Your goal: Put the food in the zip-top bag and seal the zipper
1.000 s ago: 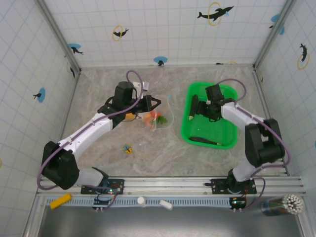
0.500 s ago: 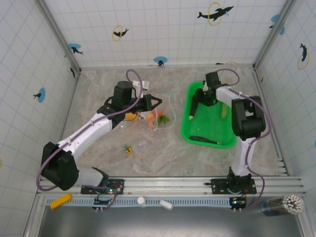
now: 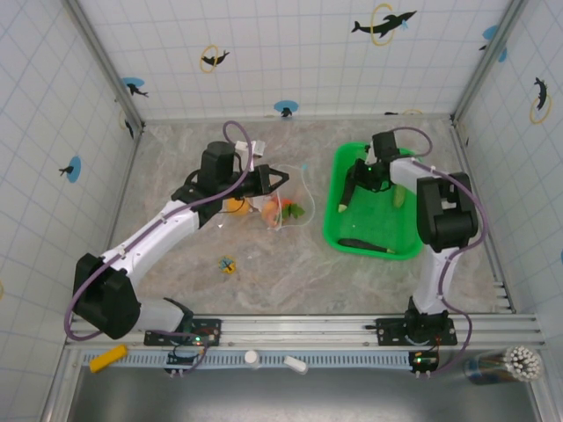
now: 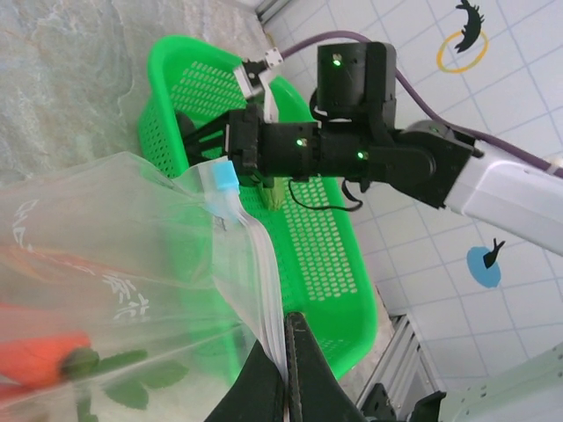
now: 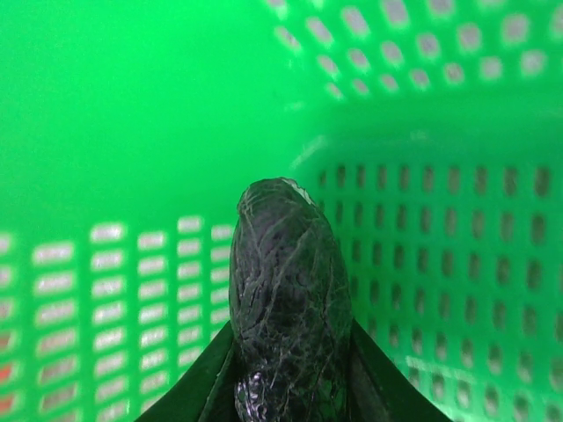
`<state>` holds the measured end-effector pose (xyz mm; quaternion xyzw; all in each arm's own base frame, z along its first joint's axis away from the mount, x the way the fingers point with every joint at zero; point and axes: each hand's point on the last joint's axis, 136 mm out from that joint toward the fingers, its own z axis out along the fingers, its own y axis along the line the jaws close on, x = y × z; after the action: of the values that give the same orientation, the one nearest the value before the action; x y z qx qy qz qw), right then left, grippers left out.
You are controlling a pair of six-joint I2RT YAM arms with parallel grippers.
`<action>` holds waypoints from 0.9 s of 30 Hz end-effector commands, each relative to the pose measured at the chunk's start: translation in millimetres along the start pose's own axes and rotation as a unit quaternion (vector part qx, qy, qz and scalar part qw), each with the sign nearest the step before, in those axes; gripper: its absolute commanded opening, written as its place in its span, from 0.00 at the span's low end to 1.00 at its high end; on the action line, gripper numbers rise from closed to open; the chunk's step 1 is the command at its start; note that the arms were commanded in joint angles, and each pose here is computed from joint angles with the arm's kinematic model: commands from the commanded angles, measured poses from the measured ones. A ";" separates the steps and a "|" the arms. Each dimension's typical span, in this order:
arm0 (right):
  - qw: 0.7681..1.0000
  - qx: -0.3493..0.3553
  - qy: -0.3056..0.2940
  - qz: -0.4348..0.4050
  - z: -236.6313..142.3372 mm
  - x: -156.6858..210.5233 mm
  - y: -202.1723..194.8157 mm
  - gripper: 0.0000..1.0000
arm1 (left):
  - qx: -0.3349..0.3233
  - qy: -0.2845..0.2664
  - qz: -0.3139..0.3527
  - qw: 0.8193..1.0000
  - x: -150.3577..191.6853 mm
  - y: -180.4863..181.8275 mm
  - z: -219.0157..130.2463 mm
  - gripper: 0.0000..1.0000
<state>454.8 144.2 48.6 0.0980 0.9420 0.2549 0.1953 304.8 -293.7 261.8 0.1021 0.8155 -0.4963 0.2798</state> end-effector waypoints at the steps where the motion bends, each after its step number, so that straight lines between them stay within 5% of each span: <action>1: 0.997 -0.028 -0.066 -0.024 -40.2 -20.8 22.1 0.26 | 0.033 -0.024 -0.001 0.999 -18.1 -26.1 -11.8 0.00; 10: 0.965 -0.057 -0.241 -0.085 -161.5 -26.9 71.5 0.27 | 0.068 -0.070 -0.081 0.992 -33.1 -43.6 -28.9 0.00; 15: 0.890 -0.129 -0.403 -0.168 -272.6 -19.8 154.6 0.28 | 0.085 -0.087 -0.120 0.985 -42.5 -53.2 -35.5 0.00; 20: 0.804 -0.212 -0.499 -0.243 -351.5 20.3 238.2 0.27 | 0.097 -0.090 -0.142 0.981 -41.6 -52.2 -34.1 0.00; 27: 0.751 -0.214 -0.513 -0.357 -359.9 72.6 311.1 0.26 | 0.108 -0.087 -0.172 0.975 -35.1 -43.2 -27.7 0.00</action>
<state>266.9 264.6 450.4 -0.1580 0.6176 0.3356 0.6935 303.8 -287.5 309.6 -0.0502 0.7555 -0.6069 0.2417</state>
